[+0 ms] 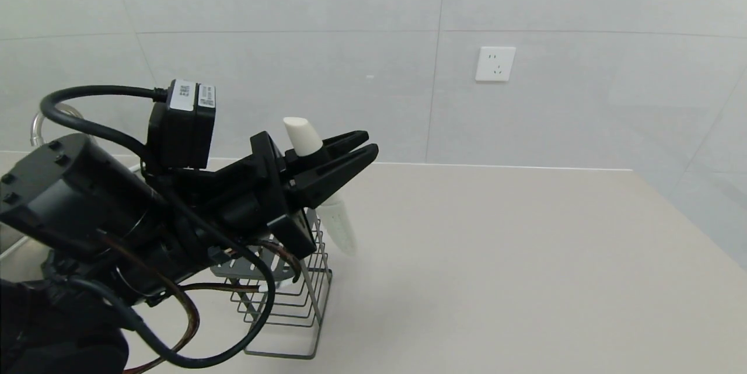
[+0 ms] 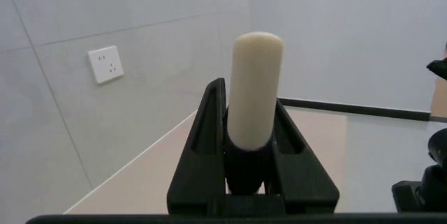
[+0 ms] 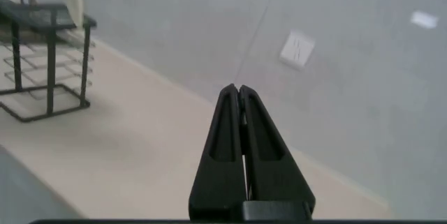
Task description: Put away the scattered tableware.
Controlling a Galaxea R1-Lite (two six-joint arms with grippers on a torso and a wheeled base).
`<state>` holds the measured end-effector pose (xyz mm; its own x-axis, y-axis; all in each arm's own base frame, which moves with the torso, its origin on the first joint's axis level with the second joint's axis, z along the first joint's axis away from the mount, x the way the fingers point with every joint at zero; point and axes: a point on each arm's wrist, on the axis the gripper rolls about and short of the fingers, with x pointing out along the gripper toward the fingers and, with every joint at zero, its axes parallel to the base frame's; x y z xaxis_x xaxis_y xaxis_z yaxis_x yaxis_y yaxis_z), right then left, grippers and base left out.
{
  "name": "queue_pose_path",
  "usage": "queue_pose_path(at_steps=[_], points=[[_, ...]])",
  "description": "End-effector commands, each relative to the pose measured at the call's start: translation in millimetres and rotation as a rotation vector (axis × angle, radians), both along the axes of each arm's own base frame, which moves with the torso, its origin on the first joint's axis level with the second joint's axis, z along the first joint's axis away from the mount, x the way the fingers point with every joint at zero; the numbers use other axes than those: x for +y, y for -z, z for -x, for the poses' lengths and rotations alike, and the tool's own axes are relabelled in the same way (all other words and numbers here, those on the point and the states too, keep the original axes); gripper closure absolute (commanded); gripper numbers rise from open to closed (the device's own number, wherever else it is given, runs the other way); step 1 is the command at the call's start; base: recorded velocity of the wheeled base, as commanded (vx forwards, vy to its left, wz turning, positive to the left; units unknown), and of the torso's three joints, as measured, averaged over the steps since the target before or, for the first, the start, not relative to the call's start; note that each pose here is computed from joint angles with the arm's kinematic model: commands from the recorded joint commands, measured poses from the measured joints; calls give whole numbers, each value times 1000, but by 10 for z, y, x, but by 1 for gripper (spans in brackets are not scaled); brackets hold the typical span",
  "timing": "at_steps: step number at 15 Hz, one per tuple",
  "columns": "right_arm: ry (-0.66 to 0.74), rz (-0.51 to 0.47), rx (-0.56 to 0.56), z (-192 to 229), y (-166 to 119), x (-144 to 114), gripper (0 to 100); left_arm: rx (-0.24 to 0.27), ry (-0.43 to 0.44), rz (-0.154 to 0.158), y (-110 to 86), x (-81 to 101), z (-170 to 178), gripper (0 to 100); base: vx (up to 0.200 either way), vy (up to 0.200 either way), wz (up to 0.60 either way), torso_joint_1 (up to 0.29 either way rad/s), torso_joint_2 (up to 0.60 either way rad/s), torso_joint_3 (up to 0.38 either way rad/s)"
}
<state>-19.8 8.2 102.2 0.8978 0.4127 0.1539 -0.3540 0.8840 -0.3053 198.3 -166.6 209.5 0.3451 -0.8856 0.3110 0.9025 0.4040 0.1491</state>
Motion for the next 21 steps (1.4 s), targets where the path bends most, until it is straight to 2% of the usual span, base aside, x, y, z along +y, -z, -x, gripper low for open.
queue_pose_path(at_steps=[1, 2, 5, 6, 7, 9, 13, 15, 16, 18, 19, 21], points=[[121, -53, 139, 36, 213, -16, 100, -7, -7, 0, -99, 129, 145, 100, 0, 0, 0, 0, 0, 0], [140, -69, 157, 36, 217, -20, 100, -7, -18, 0, -128, 168, 155, 100, 0, 0, 0, 0, 0, 0], [255, -205, 189, 30, 217, -48, 100, 8, -174, -12, -277, 479, 48, 100, 0, 0, 0, 0, 0, 0], [292, -213, 194, 27, 230, -56, 100, 11, -195, -14, -293, 492, 37, 100, 0, 0, 0, 0, 0, 0], [379, -246, 228, 23, 268, -76, 100, 10, -230, -5, -379, 486, 18, 100, 0, 0, 0, 0, 0, 0], [386, -266, 232, 25, 268, -78, 100, 24, -249, -2, -484, 431, -11, 100, 0, 0, 0, 0, 0, 0], [386, -271, 233, 25, 268, -78, 100, 103, -334, 13, -576, 239, 62, 100, 0, 0, 0, 0, 0, 0], [386, -271, 234, 24, 267, -78, 100, 147, -448, 19, -545, 243, 40, 100, 0, 0, 0, 0, 0, 0], [386, -271, 233, 25, 268, -78, 100, 196, -586, 28, -514, 258, 23, 100, 0, 0, 0, 0, 0, 0], [386, -271, 233, 25, 268, -78, 100, 232, -684, 35, -546, 243, 120, 100, 0, 0, 0, 0, 0, 0], [386, -271, 233, 25, 268, -78, 100, 252, -715, 25, -538, 218, 155, 100, 0, 0, 0, 0, 0, 0], [386, -271, 233, 25, 268, -78, 100, 277, -780, 29, -525, 188, 164, 100, 0, 0, 0, 0, 0, 0]])
